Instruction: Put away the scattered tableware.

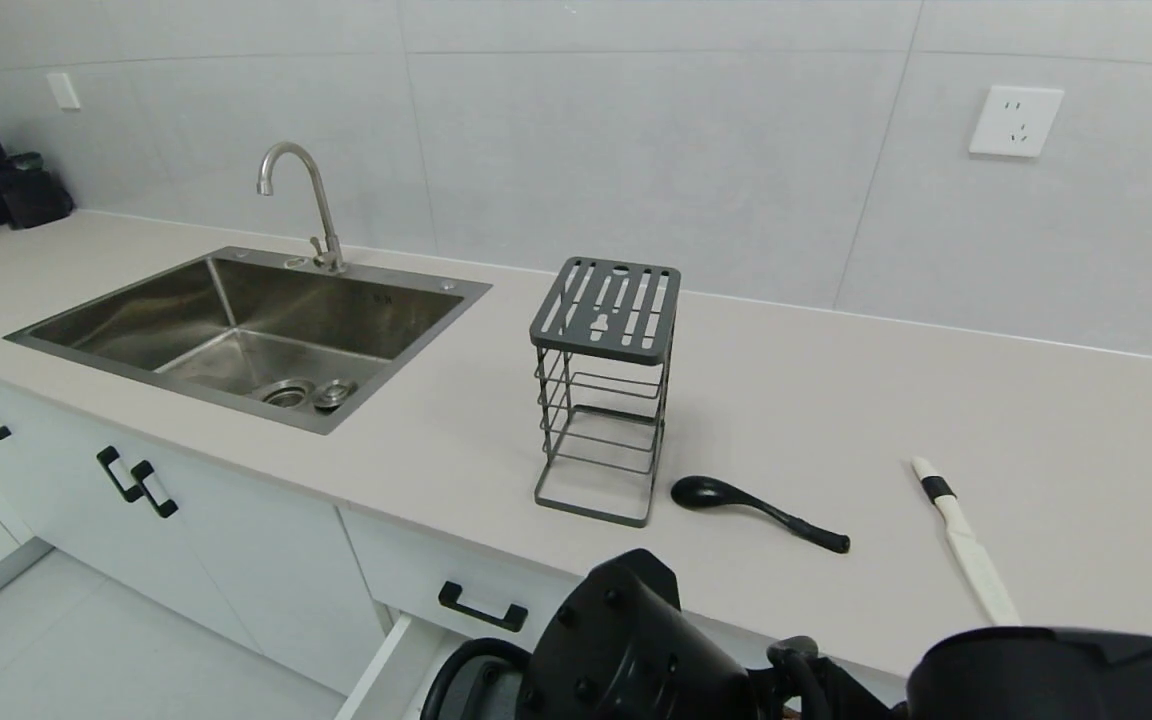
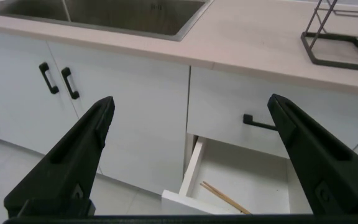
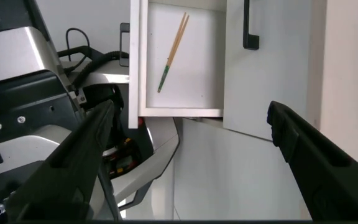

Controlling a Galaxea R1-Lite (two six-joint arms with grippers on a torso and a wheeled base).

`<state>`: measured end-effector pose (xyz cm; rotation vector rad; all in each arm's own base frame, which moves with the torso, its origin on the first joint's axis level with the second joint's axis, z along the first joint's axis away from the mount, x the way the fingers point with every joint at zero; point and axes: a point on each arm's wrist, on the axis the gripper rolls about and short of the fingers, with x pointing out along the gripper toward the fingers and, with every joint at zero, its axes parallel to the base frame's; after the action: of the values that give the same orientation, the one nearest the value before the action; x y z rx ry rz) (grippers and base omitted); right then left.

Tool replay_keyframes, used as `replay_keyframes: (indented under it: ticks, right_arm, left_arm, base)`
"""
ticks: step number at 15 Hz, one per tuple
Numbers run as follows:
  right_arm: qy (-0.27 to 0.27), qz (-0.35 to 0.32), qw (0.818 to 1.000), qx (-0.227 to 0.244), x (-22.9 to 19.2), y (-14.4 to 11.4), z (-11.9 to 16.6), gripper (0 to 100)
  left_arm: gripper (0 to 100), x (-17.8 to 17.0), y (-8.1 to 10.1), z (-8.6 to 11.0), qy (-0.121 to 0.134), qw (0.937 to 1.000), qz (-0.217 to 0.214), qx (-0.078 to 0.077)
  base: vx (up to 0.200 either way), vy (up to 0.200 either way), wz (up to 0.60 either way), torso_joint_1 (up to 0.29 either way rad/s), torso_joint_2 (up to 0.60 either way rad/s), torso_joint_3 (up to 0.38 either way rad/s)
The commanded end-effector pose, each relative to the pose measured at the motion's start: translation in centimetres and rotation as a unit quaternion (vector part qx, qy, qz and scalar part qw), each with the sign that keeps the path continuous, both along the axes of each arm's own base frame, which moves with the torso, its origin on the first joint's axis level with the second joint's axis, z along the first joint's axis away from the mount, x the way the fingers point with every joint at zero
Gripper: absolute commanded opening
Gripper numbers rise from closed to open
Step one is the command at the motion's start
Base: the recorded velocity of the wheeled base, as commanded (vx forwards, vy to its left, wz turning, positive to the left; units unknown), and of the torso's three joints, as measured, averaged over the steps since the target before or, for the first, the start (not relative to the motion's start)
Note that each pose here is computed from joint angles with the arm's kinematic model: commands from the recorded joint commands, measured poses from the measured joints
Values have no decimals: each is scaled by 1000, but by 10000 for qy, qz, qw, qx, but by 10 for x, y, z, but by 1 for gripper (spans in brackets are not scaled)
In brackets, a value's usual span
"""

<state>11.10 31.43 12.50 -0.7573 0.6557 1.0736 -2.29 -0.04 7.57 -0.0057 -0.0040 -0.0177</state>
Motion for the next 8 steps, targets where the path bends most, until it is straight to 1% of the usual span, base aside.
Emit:
replay_keyframes:
  ticks: [1,6,7,8]
  right_arm:
    - [7,-5,10000,-12,0,0,-1,100]
    - [49,-71,9999,-129,4,-5,-6,100]
    - [71,-102,9998,-163,6,-7,-8,100]
    - [87,-145,9997,-199,9,-10,-10,100]
  left_arm:
    - [100,0,0,0,5,10000,-4,-2]
    - [100,0,0,0,5,10000,4,-2]
    - [100,0,0,0,5,10000,-11,-2]
    - [100,0,0,0,5,10000,-11,-2]
  base:
    - [0,0,0,281,-544,-266]
    - [0,0,0,296,-573,-276]
    - [0,0,0,212,-442,-198]
    - [0,0,0,129,-227,-115]
